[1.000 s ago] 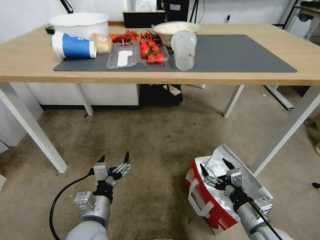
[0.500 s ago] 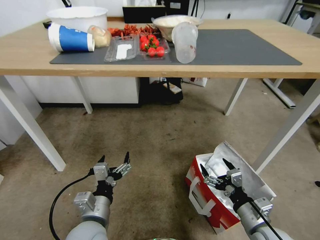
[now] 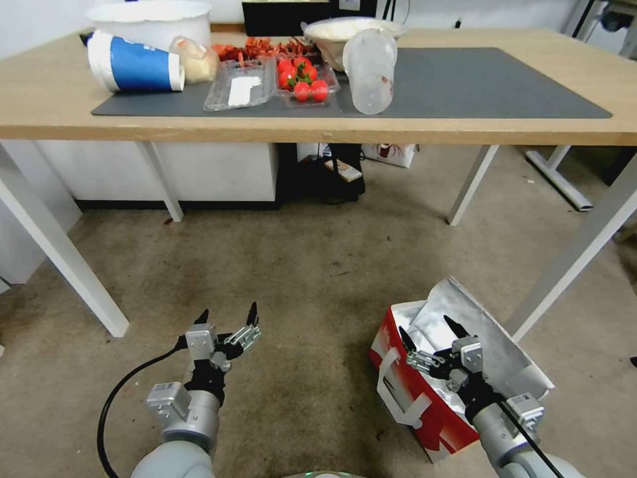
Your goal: Pick up the food delivery bag from the floor and place it on the table.
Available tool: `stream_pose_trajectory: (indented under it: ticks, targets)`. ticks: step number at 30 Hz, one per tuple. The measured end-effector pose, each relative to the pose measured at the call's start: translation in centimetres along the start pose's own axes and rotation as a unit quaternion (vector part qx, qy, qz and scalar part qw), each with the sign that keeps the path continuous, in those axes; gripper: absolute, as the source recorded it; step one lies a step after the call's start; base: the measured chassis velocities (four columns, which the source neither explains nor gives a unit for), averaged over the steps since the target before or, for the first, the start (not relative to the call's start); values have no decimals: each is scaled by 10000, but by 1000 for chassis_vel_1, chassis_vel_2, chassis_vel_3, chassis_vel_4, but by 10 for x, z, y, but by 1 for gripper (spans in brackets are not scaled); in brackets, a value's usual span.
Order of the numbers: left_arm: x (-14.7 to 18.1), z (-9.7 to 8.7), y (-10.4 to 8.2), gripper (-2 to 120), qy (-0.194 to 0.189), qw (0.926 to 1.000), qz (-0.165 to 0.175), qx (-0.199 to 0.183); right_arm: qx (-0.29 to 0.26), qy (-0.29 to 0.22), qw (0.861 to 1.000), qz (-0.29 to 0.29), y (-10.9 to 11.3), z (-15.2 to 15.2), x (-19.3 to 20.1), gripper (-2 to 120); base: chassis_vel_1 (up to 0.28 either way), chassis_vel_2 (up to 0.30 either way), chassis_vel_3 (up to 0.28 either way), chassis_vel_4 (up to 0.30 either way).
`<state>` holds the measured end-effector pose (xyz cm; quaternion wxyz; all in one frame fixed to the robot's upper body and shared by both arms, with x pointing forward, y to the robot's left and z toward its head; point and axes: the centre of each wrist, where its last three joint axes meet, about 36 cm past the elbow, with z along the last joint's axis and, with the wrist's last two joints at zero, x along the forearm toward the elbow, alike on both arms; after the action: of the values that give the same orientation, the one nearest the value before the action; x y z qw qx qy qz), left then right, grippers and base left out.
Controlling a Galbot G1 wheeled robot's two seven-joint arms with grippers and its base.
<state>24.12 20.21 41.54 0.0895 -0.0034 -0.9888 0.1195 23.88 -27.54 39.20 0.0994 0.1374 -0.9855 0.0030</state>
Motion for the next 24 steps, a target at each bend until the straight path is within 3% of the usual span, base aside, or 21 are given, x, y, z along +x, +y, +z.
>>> stream_pose_trajectory:
  ticks: [24]
  targets:
    - [-1, 3, 3, 100, -105, 9998, 89, -148, 9, 1, 10000, -8, 0, 0, 1, 100, 0, 0, 0, 0]
